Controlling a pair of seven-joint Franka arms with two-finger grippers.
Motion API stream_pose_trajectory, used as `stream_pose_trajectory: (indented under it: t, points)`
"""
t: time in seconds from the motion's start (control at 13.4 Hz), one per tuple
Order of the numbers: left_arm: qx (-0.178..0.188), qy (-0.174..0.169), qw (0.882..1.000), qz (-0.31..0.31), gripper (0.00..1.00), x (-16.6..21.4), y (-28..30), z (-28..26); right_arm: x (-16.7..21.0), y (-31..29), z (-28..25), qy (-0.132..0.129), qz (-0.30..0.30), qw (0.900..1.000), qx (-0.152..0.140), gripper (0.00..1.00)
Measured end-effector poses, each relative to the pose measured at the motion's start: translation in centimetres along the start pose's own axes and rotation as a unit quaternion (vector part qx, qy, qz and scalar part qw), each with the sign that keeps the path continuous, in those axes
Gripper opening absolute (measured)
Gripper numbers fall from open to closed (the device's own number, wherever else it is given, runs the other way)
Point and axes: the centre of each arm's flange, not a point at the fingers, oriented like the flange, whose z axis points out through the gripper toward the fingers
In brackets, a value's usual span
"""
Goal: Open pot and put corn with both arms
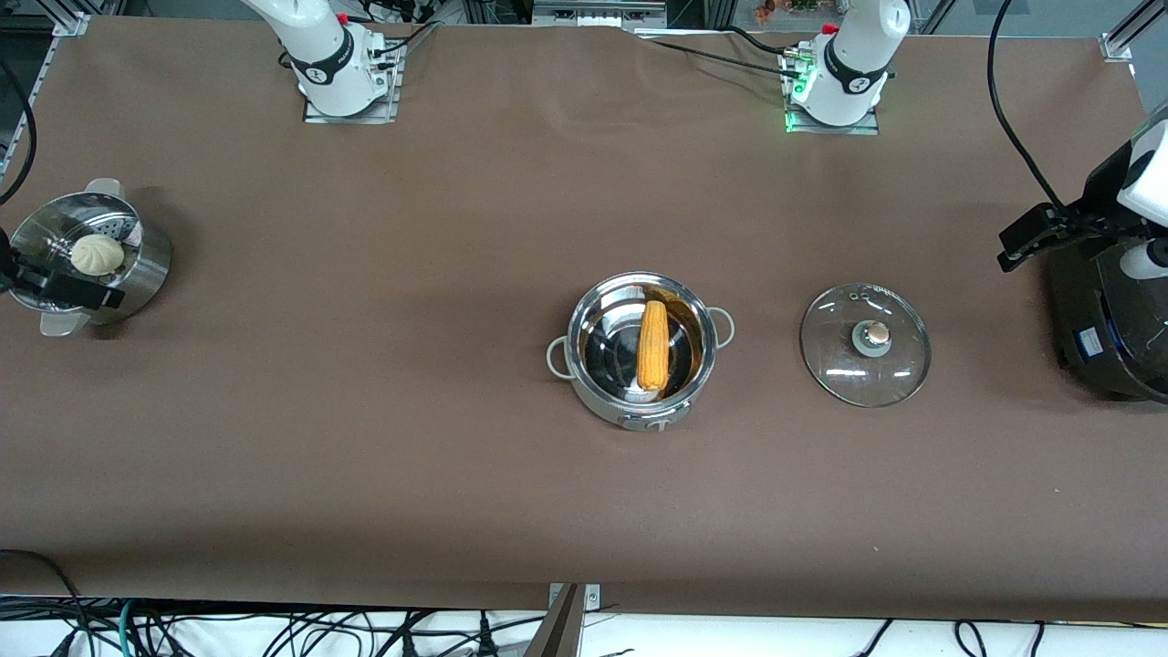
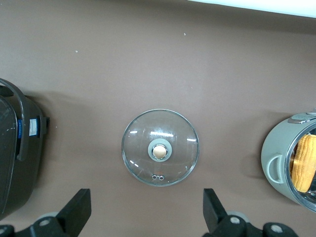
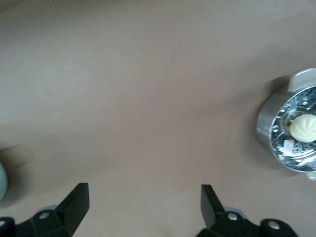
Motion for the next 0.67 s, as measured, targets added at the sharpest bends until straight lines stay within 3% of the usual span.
stream_pose_trajectory:
  t: [0.07, 0.37, 0.67]
  points:
    - [0.000, 0.000, 1.000, 0.000, 1.00, 0.0, 0.0, 0.0, -0.8, 0.1, -0.3, 0.001, -0.007, 1.000, 0.007, 1.00]
    - [0.001, -0.006, 1.000, 0.000, 1.00, -0.1, -0.1, 0.1, -5.7, -2.7, -1.1, 0.029, -0.054, 0.998, -0.028, 1.00]
    - [0.002, -0.009, 1.000, -0.001, 1.00, -0.2, -0.1, 0.2, -9.3, -3.3, -0.4, 0.039, -0.082, 0.995, -0.036, 1.00]
